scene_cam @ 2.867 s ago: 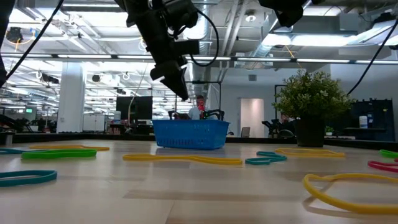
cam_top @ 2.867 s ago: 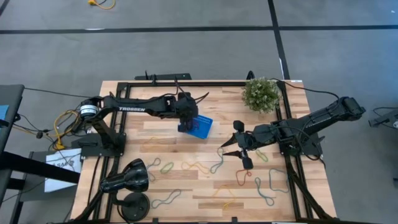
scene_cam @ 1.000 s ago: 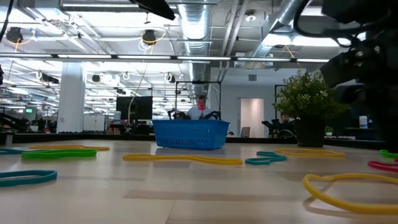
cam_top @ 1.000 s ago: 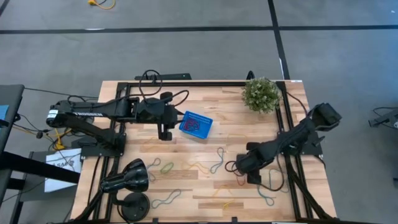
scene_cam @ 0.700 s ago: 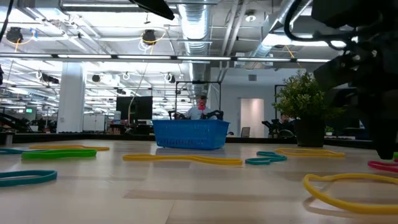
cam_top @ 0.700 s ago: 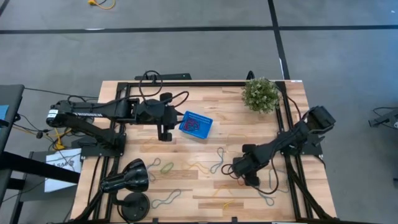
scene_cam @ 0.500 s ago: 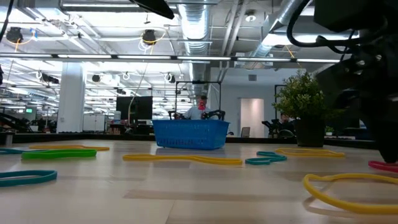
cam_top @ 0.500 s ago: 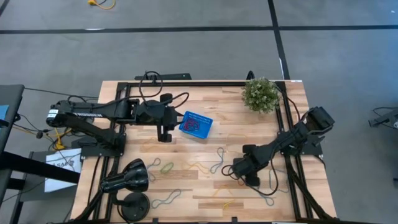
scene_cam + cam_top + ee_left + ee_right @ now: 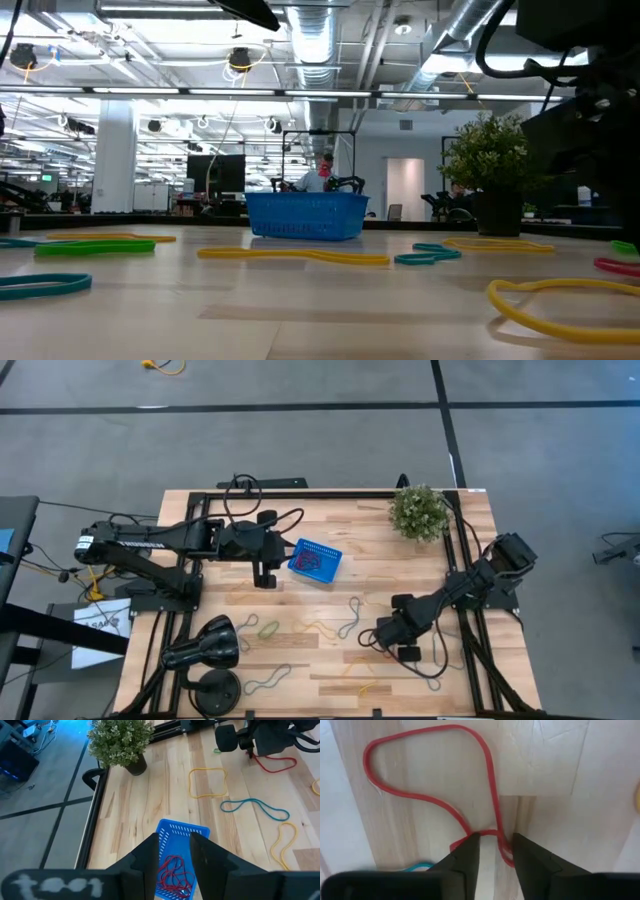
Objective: Pick and place items into bin
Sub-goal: Put the red rubber band into the blue bin
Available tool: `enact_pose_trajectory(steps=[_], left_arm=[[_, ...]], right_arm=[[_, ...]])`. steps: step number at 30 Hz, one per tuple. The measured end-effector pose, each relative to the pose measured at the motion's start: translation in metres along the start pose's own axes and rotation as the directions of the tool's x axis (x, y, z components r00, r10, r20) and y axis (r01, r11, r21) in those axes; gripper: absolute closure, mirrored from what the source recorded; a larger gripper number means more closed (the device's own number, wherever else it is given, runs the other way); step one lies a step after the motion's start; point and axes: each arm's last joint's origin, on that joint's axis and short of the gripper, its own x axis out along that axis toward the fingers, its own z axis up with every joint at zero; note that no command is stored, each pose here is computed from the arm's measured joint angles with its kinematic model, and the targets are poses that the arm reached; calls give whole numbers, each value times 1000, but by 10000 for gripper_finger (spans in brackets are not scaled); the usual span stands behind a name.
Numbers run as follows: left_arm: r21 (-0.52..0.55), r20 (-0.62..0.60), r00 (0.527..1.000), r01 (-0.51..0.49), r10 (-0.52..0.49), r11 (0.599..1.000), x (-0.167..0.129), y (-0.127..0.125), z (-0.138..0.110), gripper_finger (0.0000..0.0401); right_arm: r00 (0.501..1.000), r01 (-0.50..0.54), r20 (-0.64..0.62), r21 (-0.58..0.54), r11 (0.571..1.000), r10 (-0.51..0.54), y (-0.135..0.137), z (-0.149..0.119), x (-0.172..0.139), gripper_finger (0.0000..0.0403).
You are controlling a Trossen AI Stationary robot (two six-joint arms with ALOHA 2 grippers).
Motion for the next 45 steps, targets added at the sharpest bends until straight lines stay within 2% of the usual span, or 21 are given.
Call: enact_pose_trajectory(steps=[9, 17, 22, 26, 29, 32, 34, 39, 40, 43, 45], left_arm=[[-44, -16, 1000, 8, -9, 999, 0, -1, -2, 301], [-101, -21, 1000, 7, -10, 995, 0, -1, -2, 301], [-126, -20, 1000, 6, -8, 992, 0, -1, -2, 301], [-127, -19, 1000, 6, -8, 992, 0, -1, -2, 301], [-128, -15, 1000, 4, -6, 992, 0, 0, -2, 301], [-129, -13, 1000, 0, -2, 992, 0, 0, -1, 301], [-157, -12, 1000, -16, 14, 987, 0, 0, -1, 301], [-216, -33, 988, -156, 152, 964, 0, 4, -1, 301], [-217, -38, 981, -195, 191, 956, -1, 6, -1, 301], [-225, -55, 951, -309, 304, 924, -1, 9, 0, 301], [-224, -60, 940, -342, 337, 913, -2, 10, 0, 301]], right_arm=[[998, -26, 53, -106, 994, 32, -9, 5, -7, 395], [972, -5, 231, -144, 990, 38, -14, 11, -27, 400], [909, 18, 409, -234, 972, 82, -14, 10, -57, 400], [821, 120, 569, -265, 957, 55, -21, 4, -87, 400], [717, 265, 697, -252, 931, -16, -29, 0, -111, 401], [564, 431, 815, -151, 889, -135, -42, -1, -134, 402], [458, 489, 866, -60, 870, -198, -51, 1, -148, 402], [244, 466, 933, 126, 875, -265, -76, 19, -170, 402], [215, 454, 938, 151, 878, -273, -82, 24, -171, 402], [196, 450, 929, 199, 871, -313, -99, 42, -163, 402], [197, 448, 916, 232, 863, -349, -111, 55, -153, 402]])
